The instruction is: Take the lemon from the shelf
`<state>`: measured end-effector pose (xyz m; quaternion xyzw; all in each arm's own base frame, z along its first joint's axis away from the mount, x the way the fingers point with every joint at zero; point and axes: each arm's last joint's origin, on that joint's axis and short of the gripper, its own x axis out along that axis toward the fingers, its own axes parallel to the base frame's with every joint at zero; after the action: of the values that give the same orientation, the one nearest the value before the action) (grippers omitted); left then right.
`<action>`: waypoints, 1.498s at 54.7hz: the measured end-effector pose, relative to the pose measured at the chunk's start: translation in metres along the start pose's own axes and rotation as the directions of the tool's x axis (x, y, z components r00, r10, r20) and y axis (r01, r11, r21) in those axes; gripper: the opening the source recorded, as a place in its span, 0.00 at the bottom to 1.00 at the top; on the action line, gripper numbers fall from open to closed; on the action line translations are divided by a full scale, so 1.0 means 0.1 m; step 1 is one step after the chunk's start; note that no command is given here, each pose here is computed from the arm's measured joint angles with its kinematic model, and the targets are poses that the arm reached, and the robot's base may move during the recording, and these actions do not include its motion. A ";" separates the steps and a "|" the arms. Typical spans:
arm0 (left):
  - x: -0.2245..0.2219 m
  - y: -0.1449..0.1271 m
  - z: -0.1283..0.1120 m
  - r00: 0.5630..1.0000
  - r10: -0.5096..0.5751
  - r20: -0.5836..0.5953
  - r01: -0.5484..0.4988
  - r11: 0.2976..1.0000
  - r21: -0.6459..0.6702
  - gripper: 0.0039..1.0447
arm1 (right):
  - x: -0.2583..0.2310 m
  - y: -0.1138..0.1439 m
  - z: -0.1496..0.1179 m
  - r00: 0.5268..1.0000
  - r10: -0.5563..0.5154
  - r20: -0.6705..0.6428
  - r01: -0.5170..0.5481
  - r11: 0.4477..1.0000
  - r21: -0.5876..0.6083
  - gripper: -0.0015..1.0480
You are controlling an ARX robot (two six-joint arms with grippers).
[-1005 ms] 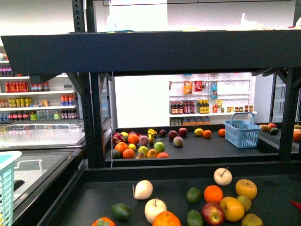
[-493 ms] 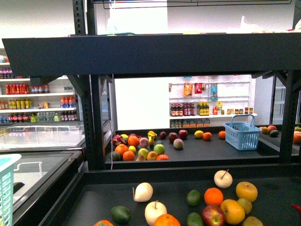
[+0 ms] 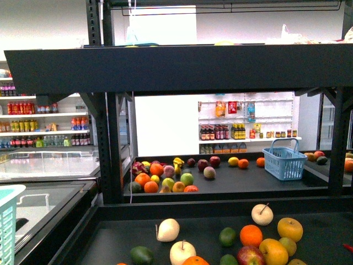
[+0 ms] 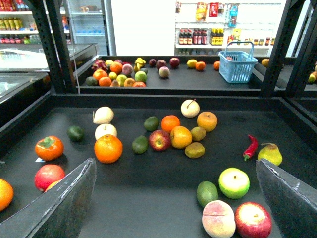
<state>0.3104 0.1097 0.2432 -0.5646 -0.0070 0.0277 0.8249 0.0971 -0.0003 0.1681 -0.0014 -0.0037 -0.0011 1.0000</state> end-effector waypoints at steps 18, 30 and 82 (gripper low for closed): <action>-0.13 -0.15 0.03 1.000 0.023 0.008 -0.023 0.999 0.043 0.93 | 0.00 0.00 0.00 1.000 0.000 0.000 0.000 1.000 0.000 0.93; -0.23 -0.28 0.01 0.999 0.042 0.004 -0.043 0.997 0.061 0.93 | 0.00 0.00 0.00 1.000 0.000 0.000 0.000 1.000 0.000 0.93; -0.47 -0.34 -0.14 0.975 0.222 -0.034 -0.205 0.943 0.263 0.93 | 0.00 0.00 0.00 1.000 0.000 0.000 0.000 1.000 0.000 0.93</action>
<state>0.2659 0.0821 0.2704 -0.4504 0.0841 0.0997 0.8832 0.0971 -0.0003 0.1681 -0.0014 -0.0037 -0.0011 1.0000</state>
